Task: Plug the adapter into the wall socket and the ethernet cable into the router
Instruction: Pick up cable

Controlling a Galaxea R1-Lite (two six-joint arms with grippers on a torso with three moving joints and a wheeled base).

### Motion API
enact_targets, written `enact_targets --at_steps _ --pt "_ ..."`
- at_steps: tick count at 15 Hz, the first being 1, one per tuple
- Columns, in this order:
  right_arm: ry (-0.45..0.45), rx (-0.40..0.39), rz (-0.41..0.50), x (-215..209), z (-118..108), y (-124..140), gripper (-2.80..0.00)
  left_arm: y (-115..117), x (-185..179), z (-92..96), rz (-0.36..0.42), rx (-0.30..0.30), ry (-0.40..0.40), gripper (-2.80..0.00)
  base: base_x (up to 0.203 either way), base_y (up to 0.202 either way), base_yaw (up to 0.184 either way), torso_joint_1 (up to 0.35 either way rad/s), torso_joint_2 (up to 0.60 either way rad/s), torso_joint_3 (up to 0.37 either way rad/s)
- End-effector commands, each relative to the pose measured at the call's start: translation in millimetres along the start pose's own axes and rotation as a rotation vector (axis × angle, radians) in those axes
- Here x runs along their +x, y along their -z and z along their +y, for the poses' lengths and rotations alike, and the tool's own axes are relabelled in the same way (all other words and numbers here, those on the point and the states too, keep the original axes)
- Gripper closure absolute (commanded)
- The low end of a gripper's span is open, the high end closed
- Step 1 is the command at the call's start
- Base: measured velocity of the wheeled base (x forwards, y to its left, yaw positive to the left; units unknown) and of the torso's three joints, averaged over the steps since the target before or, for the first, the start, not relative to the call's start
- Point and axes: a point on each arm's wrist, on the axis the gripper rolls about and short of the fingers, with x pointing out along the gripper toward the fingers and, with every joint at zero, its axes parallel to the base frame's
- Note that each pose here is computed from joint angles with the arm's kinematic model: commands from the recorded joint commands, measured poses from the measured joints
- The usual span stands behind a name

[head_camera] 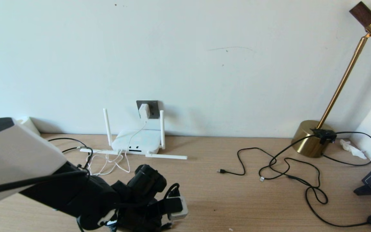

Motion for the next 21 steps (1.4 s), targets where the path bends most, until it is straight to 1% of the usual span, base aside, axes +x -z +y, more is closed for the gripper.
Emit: enact_targets --at_steps 1,6,17,18,19,21 --pt "0.000 0.000 -0.001 0 0 0 0.00 3 5 -1.7 0.020 0.004 0.014 0.00 0.000 0.000 0.000 0.000 0.00 0.000" --pt "0.000 0.000 -0.001 0 0 0 0.00 11 3 -7.9 0.040 0.008 0.030 0.00 0.000 0.000 0.000 0.000 0.00 0.000" --pt "0.000 0.000 -0.001 0 0 0 0.00 20 1 -12.7 0.054 -0.001 0.037 0.00 0.000 0.000 0.000 0.000 0.00 0.000" --pt "0.000 0.000 -0.001 0 0 0 0.00 21 0 -13.2 0.046 -0.003 0.029 0.00 0.000 0.000 0.000 0.000 0.00 0.000" --pt "0.000 0.000 -0.001 0 0 0 0.00 20 -4 -11.2 0.016 -0.009 0.001 0.00 0.000 0.000 0.000 0.000 0.00 0.000" --pt "0.000 0.000 -0.001 0 0 0 0.00 18 -25 -0.6 -0.074 -0.030 -0.085 0.00 0.000 0.000 0.000 0.000 0.00 0.000"
